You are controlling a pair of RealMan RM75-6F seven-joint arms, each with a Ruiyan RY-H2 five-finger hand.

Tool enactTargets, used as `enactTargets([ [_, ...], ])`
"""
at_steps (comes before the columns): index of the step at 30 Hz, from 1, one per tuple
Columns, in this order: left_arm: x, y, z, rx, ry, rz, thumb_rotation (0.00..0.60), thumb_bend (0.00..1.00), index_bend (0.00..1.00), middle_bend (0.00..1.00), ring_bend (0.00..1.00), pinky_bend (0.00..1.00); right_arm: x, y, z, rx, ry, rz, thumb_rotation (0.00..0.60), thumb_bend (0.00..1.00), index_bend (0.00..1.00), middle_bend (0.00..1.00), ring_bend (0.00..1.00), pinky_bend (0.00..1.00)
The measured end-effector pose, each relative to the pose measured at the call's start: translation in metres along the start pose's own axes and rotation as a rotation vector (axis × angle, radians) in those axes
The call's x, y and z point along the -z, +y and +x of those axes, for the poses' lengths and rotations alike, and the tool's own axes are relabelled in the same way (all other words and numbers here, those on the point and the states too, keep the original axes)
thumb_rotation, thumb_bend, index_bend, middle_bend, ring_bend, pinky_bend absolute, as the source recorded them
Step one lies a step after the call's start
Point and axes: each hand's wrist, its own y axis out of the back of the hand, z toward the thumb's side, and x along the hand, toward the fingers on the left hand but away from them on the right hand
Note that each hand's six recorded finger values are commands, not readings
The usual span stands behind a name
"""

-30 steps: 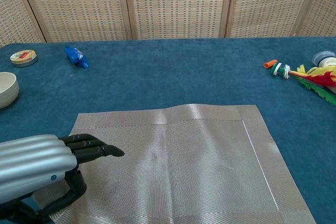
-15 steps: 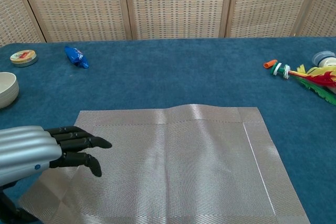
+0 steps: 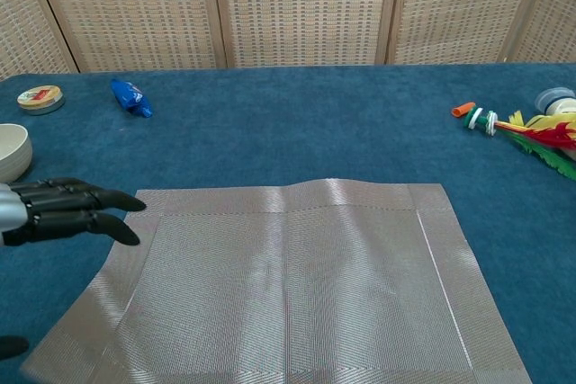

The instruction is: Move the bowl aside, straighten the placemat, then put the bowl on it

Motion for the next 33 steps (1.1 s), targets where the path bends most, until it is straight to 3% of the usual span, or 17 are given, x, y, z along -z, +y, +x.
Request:
enactTargets([
  [10, 0.070, 0.023, -0.020, -0.085, 0.201, 0.038, 0.600, 0.26, 0.14, 0.00, 0.00, 0.00, -0.006, -0.005, 0.002, -0.018, 0.016, 0.010, 0.600, 0.27, 0.11, 0.00, 0.00, 0.00],
  [15, 0.115, 0.028, -0.024, -0.115, 0.323, 0.084, 0.600, 0.27, 0.21, 0.00, 0.00, 0.00, -0.008, -0.007, 0.003, -0.024, 0.020, 0.013, 0.600, 0.27, 0.11, 0.00, 0.00, 0.00],
  [23, 0.167, 0.016, -0.029, -0.101, 0.457, 0.118, 0.600, 0.27, 0.28, 0.00, 0.00, 0.00, -0.009, -0.010, 0.004, -0.033, 0.021, 0.016, 0.600, 0.27, 0.11, 0.00, 0.00, 0.00],
  [33, 0.236, 0.007, -0.050, -0.117, 0.642, 0.161, 0.600, 0.27, 0.26, 0.00, 0.00, 0.00, -0.009, -0.013, 0.004, -0.043, 0.022, 0.015, 0.600, 0.27, 0.11, 0.00, 0.00, 0.00],
])
